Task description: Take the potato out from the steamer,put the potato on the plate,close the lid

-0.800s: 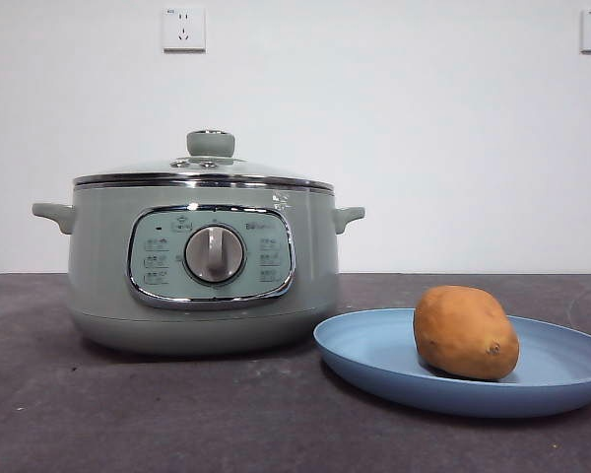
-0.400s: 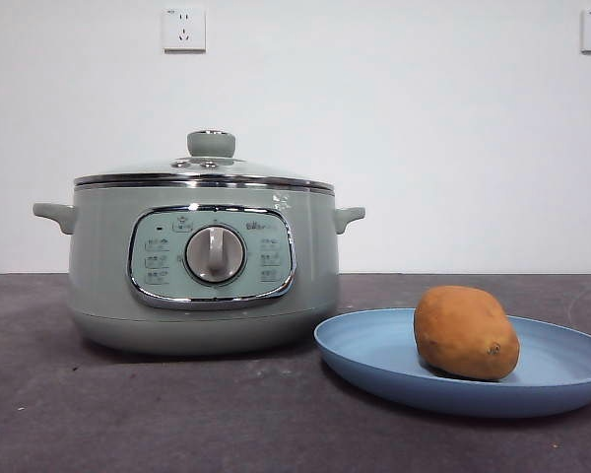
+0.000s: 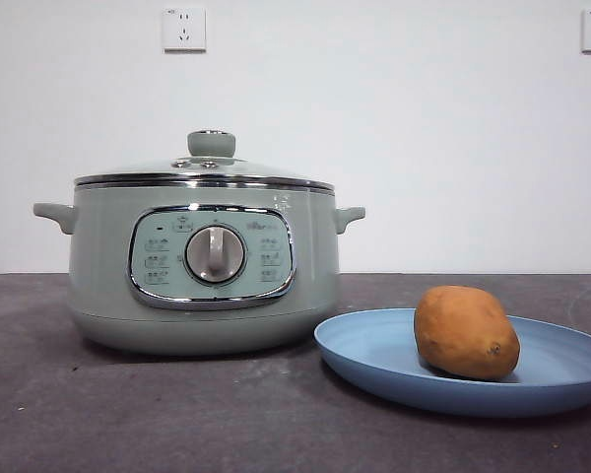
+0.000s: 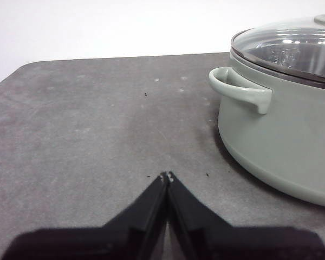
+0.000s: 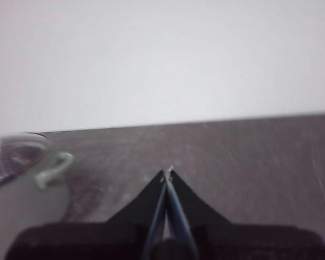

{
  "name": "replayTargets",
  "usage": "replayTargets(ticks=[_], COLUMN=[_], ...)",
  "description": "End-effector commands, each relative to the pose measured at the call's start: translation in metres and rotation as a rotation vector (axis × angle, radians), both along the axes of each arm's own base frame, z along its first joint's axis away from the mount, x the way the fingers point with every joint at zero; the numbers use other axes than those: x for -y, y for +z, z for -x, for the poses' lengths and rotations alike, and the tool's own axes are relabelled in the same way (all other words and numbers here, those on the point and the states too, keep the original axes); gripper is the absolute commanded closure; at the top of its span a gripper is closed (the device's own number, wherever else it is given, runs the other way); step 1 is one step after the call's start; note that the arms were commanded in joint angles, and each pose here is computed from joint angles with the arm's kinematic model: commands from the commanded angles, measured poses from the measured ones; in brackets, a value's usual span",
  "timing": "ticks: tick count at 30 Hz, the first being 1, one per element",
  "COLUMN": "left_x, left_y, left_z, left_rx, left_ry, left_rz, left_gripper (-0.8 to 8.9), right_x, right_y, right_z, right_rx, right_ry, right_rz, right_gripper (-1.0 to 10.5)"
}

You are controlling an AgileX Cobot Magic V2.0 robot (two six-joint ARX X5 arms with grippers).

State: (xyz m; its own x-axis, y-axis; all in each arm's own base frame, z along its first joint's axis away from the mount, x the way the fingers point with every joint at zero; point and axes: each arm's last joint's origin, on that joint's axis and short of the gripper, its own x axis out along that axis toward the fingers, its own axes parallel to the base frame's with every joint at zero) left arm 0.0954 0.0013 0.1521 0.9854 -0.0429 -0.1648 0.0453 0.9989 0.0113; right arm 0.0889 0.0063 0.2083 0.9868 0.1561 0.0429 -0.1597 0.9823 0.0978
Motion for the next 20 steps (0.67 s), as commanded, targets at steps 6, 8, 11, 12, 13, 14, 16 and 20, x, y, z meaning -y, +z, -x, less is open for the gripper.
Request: replayTargets(ticks=[6, 8, 11, 12, 13, 14, 16, 20], left_x=[0.0, 0.0, 0.0, 0.0, 0.0, 0.0, 0.0, 0.0], left_y=[-0.005, -0.005, -0.005, -0.005, -0.005, -0.005, -0.005, -0.005], left_z=[-0.001, -0.001, -0.001, -0.001, -0.001, -0.001, -0.001, -0.001], left_rx=[-0.013, -0.014, -0.014, -0.013, -0.013, -0.014, -0.013, -0.013], left_ry=[0.004, 0.004, 0.004, 0.004, 0.004, 0.004, 0.005, 0.004], left_rz=[0.006, 0.006, 0.006, 0.006, 0.006, 0.006, 0.006, 0.006], left_gripper=[8.16, 8.16, 8.16, 8.16, 8.16, 8.16, 8.16, 8.16], right_x=[-0.001, -0.002, -0.002, -0.002, -0.002, -0.002, -0.002, -0.002], right_y=[-0.036, -0.042, -0.05, -0.052, -0.054, -0.055, -0.057, -0.059], right_z=[-0.006, -0.007, -0.008, -0.008, -0.007, -0.007, -0.007, -0.007], right_rx=[-0.071, -0.089, -0.127, -0.147, -0.161, -0.171, -0.197, -0.222], right_ry=[-0.023, -0.021, -0.022, -0.023, -0.023, -0.024, -0.024, -0.025], right_rz=[-0.06, -0.059, -0.057, -0.056, -0.054, -0.053, -0.048, -0.057], right_gripper=[9.5, 9.5, 9.5, 9.5, 9.5, 9.5, 9.5, 9.5])
